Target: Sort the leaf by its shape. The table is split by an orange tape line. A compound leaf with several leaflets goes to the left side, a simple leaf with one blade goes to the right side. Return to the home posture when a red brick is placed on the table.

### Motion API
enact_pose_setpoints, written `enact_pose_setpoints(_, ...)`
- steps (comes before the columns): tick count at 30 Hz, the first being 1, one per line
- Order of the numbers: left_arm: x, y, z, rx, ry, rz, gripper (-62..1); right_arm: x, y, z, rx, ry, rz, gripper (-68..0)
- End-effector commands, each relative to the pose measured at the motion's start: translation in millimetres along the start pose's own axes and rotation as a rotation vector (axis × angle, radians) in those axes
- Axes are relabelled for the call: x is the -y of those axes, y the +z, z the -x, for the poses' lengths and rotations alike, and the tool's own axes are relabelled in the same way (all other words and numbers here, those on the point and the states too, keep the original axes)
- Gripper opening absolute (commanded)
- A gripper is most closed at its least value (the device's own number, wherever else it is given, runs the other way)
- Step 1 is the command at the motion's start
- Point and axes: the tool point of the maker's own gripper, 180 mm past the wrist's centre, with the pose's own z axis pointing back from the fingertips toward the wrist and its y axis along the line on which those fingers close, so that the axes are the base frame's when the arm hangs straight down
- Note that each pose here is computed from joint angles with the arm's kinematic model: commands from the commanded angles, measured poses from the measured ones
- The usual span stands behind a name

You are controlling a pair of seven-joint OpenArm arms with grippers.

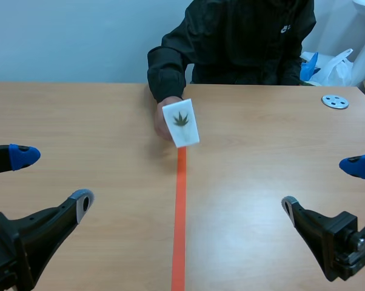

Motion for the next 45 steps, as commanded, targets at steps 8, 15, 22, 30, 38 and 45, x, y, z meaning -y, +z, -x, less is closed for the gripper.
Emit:
enact_pose_setpoints(8, 2, -1, -11, 0.042, 0.005, 0.003, 1.4, 5, -1, -12.0, 0.039, 0.010, 0.013, 0.4)
enact_pose_setpoints(15, 2, -1, -11, 0.042, 0.005, 0.003, 1.4, 5, -1, -12.0, 0.039, 0.010, 0.013, 0.4)
enact_pose_setpoints(22, 2, -1, -11, 0.041, 0.005, 0.003, 1.4, 5, -1, -12.0, 0.039, 0.010, 0.013, 0.4)
enact_pose_setpoints(30, 4, -2, 1, -0.025, 0.003, 0.012, 1.4, 5, -1, -12.0, 0.039, 0.010, 0.013, 0.4)
enact_pose_setpoints(38, 10, -3, 3, -0.046, -0.021, 0.058, 1.4, 5, -1, -12.1, 0.040, 0.010, 0.013, 0.4)
enact_pose_setpoints(45, 10, -17, 3, -0.047, -0.093, 0.090, 1.4, 5, -1, -12.0, 0.040, 0.010, 0.013, 0.4)
